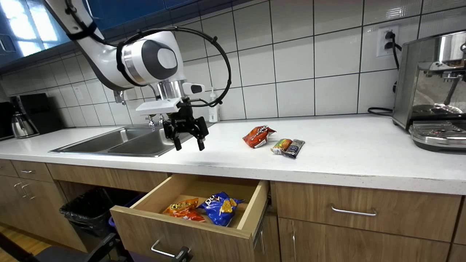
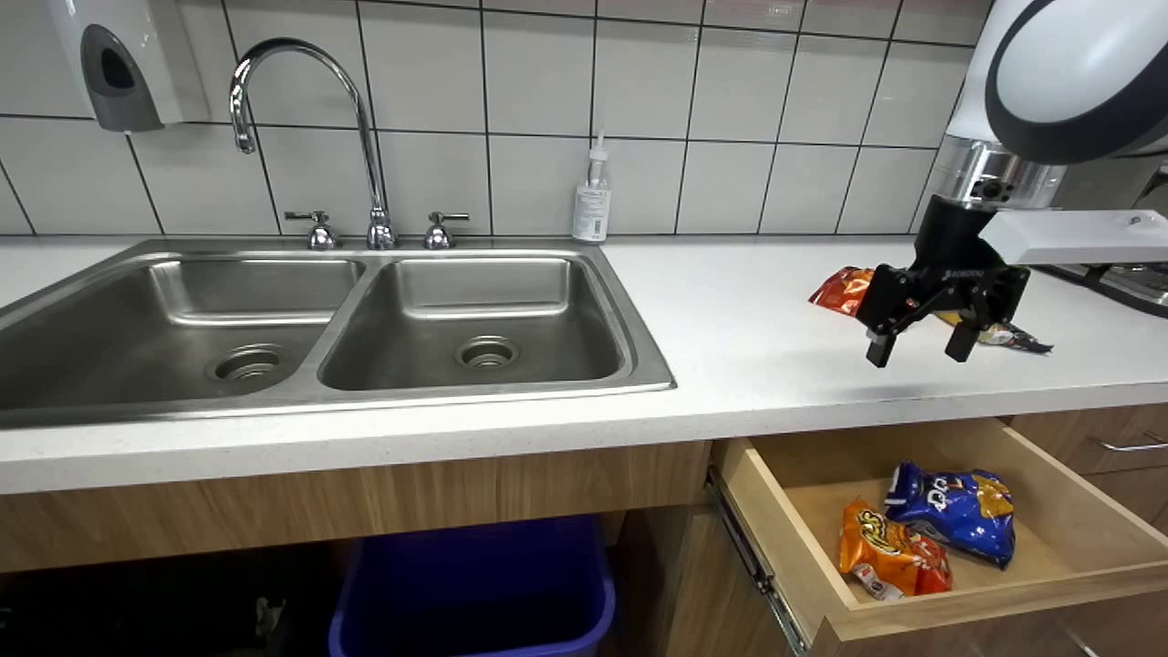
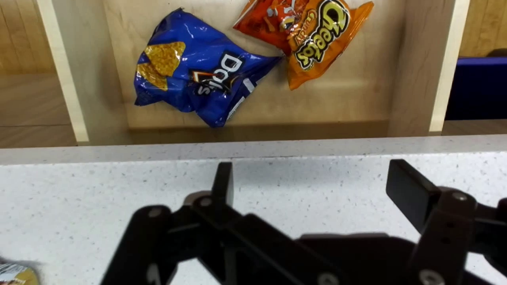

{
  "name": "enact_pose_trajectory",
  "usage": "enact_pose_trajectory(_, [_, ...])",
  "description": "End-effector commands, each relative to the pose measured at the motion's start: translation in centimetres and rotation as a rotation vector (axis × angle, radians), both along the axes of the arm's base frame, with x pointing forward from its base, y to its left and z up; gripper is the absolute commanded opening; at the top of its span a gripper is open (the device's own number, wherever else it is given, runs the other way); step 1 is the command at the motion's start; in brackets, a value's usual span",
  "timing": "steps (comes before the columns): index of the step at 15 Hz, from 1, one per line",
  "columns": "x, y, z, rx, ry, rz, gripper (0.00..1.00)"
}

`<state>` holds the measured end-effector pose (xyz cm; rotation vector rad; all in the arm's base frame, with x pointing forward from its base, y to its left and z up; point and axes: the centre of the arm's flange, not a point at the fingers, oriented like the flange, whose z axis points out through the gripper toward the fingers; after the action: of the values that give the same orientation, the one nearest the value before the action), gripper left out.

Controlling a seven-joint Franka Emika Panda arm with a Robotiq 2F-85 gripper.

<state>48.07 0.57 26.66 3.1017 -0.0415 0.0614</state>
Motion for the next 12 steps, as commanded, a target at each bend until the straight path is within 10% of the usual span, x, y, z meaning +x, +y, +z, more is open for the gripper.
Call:
enact_pose_trajectory(1, [1.9, -1.1, 1.1, -0.011, -0.028, -0.019, 1.0])
enact_pose_trajectory(12, [8.3, -4.8, 2.4, -0.013, -0.074, -0.055, 1.0])
